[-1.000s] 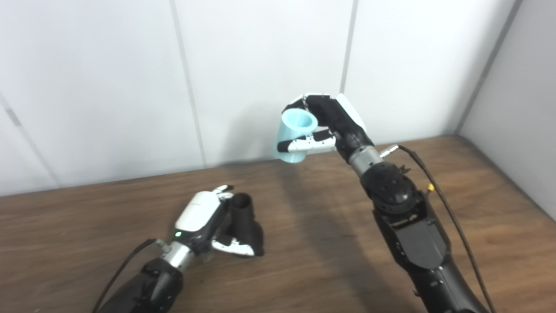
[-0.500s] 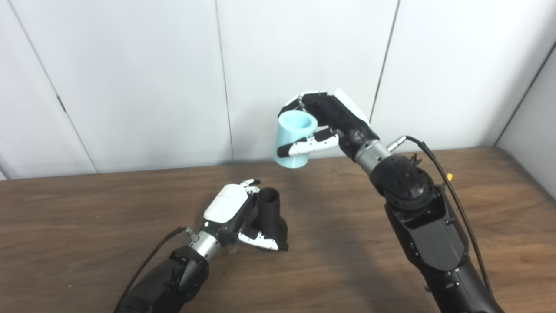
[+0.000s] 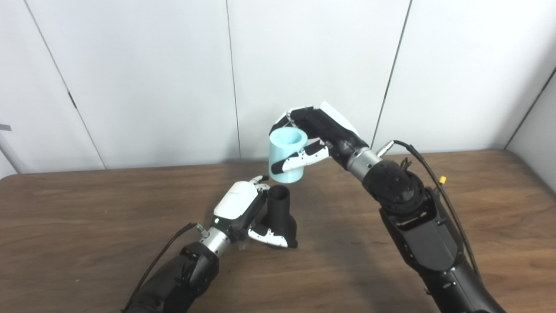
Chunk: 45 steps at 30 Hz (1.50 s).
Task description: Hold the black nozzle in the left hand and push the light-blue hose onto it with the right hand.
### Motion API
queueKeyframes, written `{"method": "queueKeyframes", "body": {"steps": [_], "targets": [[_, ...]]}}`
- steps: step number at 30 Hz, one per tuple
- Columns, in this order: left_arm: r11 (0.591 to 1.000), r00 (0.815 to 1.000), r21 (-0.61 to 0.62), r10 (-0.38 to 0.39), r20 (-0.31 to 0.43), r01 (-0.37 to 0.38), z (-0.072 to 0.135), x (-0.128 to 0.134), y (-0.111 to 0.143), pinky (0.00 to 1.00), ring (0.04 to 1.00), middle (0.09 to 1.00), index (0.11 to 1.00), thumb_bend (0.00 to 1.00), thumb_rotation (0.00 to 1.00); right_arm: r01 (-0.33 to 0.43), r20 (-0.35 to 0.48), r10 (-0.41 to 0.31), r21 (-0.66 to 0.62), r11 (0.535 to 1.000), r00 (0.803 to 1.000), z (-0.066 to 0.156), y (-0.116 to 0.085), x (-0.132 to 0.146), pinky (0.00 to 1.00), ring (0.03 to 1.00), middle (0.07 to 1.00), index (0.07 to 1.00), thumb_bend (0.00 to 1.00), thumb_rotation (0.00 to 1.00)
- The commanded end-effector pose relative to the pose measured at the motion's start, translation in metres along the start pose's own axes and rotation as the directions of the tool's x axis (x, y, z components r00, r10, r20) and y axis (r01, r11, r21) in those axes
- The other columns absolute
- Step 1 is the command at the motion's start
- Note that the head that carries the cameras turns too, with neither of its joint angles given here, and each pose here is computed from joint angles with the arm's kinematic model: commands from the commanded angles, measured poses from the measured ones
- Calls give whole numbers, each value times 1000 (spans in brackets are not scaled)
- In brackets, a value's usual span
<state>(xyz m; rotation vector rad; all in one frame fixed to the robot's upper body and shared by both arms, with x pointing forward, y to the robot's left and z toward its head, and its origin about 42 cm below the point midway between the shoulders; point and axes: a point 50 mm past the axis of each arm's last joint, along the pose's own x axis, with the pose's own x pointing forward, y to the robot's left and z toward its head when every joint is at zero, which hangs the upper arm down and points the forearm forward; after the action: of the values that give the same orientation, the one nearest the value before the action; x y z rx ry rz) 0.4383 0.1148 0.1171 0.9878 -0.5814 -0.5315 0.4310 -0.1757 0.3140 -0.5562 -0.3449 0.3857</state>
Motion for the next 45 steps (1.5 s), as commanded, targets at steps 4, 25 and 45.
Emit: {"method": "queueKeyframes", "body": {"steps": [4, 25, 45], "targets": [[977, 972, -120, -192, -137, 176, 2, -71, -88, 912, 672, 488, 482, 526, 0, 32, 122, -26, -46, 998, 992, 28, -12, 17, 354, 450, 489, 474, 521, 0], [977, 973, -118, -190, -129, 175, 4, -71, -86, 910, 668, 488, 482, 526, 0, -1, 92, 6, -51, 999, 996, 8, -3, 14, 361, 448, 486, 476, 521, 0], [980, 975, -111, -180, -130, 166, 1, -69, -81, 896, 671, 479, 490, 526, 0, -87, 87, 100, -137, 987, 991, 10, 4, -4, 329, 425, 474, 505, 520, 0]]}}
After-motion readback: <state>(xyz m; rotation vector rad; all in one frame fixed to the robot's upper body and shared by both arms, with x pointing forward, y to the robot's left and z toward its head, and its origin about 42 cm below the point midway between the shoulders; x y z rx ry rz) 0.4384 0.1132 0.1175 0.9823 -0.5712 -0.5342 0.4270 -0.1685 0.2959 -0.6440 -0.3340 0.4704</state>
